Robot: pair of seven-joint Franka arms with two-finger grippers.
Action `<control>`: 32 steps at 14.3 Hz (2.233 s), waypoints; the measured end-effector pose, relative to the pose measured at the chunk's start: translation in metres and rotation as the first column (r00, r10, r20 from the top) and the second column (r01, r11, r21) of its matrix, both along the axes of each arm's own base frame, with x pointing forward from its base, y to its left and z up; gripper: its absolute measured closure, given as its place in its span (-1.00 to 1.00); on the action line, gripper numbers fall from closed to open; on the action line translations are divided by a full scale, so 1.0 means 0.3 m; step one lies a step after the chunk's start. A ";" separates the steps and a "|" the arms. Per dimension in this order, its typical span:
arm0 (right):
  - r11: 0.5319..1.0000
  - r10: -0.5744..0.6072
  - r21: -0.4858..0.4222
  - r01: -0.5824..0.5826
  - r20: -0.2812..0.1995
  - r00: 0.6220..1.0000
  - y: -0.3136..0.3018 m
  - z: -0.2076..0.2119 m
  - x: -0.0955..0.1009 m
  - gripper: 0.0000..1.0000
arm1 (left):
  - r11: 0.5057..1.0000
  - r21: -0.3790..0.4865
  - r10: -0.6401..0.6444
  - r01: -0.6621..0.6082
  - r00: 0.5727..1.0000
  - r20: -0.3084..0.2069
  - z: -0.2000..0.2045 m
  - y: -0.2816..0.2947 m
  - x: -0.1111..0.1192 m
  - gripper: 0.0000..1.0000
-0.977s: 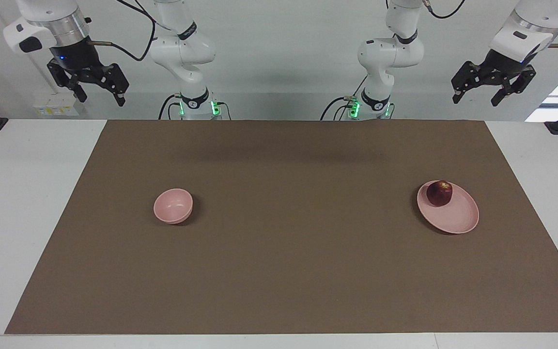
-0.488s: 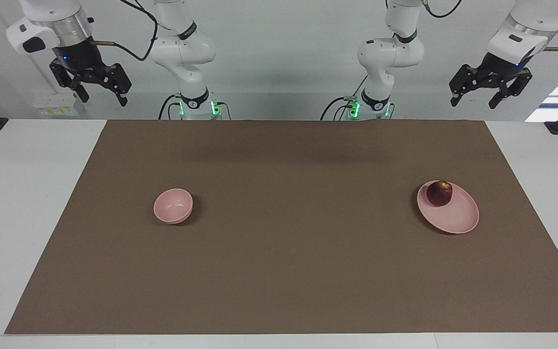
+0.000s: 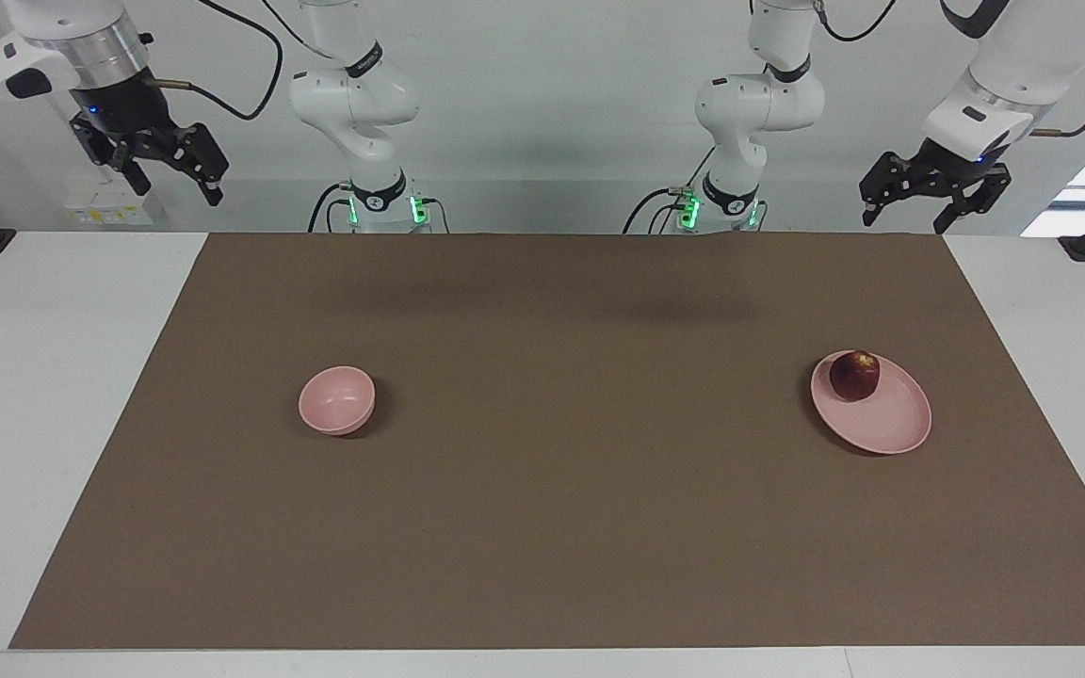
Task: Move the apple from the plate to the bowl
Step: 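Reach the left gripper down to the red apple on the plate and grasp it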
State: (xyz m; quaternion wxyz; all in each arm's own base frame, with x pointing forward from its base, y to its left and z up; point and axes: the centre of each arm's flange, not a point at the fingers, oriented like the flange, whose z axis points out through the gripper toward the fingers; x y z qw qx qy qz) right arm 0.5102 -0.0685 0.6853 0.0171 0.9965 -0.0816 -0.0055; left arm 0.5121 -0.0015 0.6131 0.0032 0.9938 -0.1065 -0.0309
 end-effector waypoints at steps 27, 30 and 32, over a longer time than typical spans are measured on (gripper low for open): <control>0.993 0.115 -0.006 -0.115 0.016 0.993 0.174 -0.046 0.037 -1.00 | 0.996 0.005 0.090 -0.092 0.982 0.164 -0.918 0.184 0.075 -0.82; 0.993 0.115 -0.006 -0.115 0.018 0.993 0.174 -0.049 0.039 -1.00 | 0.996 0.005 0.090 -0.092 0.982 0.167 -0.911 0.185 0.075 -0.37; 0.993 0.115 -0.006 -0.115 0.017 0.993 0.173 -0.051 0.039 -1.00 | 0.996 0.005 0.090 -0.092 0.982 0.167 -0.909 0.185 0.075 -0.36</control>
